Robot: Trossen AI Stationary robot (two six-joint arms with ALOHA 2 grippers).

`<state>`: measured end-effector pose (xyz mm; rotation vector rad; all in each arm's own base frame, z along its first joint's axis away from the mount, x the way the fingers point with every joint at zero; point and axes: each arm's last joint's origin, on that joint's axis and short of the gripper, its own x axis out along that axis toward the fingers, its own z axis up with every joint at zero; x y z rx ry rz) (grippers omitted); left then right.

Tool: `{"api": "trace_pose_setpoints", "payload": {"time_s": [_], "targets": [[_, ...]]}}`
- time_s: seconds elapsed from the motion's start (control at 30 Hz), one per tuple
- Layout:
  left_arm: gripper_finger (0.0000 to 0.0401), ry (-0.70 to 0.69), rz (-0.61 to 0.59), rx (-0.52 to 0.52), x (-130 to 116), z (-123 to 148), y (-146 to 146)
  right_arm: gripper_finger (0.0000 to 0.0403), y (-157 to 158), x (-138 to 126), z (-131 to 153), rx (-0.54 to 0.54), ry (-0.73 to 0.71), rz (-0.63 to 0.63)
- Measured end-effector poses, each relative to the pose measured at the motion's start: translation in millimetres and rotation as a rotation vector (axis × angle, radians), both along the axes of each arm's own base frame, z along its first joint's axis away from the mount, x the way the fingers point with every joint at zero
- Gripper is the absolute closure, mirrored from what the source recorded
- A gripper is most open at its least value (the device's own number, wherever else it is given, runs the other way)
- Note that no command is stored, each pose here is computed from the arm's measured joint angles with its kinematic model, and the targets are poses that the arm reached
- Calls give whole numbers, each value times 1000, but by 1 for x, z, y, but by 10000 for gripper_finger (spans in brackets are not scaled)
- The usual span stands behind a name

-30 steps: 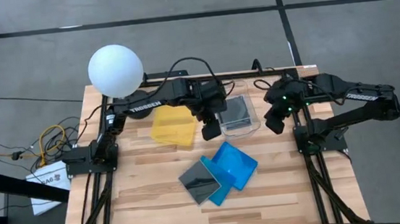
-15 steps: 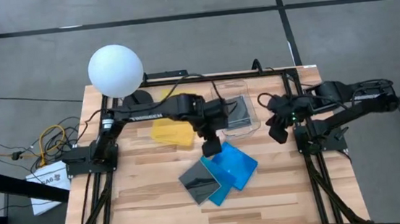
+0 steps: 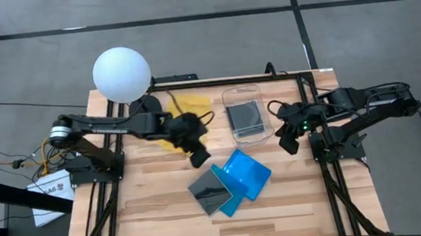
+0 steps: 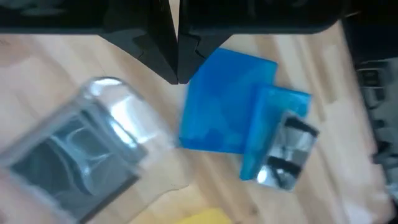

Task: Pick & place jewel cases by type
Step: Put the black CD case into the transparent bin

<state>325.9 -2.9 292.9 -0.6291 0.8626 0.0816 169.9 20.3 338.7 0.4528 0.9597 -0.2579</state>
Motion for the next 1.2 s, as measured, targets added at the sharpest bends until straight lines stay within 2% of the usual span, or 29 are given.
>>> {"api": "trace_pose_setpoints", "payload": {"time_s": [0.27,0.57,0.87,1.2], "targets": [[209,-6,10,-94,-36,-36,-32,403,25,38,-10,120,-51,29],[209,-12,-39,-143,-57,-81,-57,403,57,74,-32,231,-43,-26],[209,6,-32,-55,-74,-114,-60,403,92,106,-60,356,-43,-97],[209,6,-81,74,-77,-124,-66,403,116,137,-90,428,-77,-121]]}}
